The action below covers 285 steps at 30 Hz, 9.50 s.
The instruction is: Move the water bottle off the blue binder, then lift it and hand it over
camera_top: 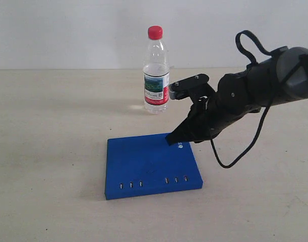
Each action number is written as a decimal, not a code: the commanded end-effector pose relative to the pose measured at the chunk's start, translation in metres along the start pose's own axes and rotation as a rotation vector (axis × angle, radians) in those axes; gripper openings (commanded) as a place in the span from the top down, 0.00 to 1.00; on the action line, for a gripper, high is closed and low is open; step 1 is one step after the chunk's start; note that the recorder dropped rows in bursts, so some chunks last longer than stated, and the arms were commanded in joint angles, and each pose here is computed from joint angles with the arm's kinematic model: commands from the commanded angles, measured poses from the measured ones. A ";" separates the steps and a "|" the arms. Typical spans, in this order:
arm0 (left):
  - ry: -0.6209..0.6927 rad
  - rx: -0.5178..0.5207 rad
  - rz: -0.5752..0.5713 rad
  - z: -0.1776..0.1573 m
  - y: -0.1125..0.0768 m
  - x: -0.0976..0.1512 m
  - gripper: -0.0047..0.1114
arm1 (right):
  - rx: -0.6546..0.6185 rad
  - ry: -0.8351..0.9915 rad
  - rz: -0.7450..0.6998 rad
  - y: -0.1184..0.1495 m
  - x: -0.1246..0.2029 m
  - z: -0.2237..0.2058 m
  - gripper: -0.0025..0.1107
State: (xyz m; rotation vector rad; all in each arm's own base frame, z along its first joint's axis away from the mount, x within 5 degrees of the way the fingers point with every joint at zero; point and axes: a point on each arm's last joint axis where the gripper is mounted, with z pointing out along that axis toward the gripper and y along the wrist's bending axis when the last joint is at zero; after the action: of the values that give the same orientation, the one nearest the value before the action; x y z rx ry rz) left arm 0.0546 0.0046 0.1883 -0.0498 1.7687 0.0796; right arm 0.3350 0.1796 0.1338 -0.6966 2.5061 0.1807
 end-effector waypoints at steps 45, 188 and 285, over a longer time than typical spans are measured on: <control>-0.203 0.044 -0.341 -0.002 -0.001 -0.018 0.92 | -0.610 0.191 -0.309 0.096 0.005 -0.053 0.98; 0.993 0.223 0.049 0.169 -0.084 0.059 0.92 | -0.583 0.142 0.096 0.128 -0.020 0.019 0.61; 0.778 0.282 -0.204 0.115 -0.048 0.049 0.47 | -0.266 0.109 -0.133 0.082 -0.040 0.004 0.97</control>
State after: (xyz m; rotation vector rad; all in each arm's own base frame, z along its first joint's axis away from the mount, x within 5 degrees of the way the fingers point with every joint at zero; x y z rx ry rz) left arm 0.1704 -0.0351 0.1226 -0.0565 2.4825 -0.3922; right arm 0.3191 0.2702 0.1524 -0.9839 2.5614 0.4925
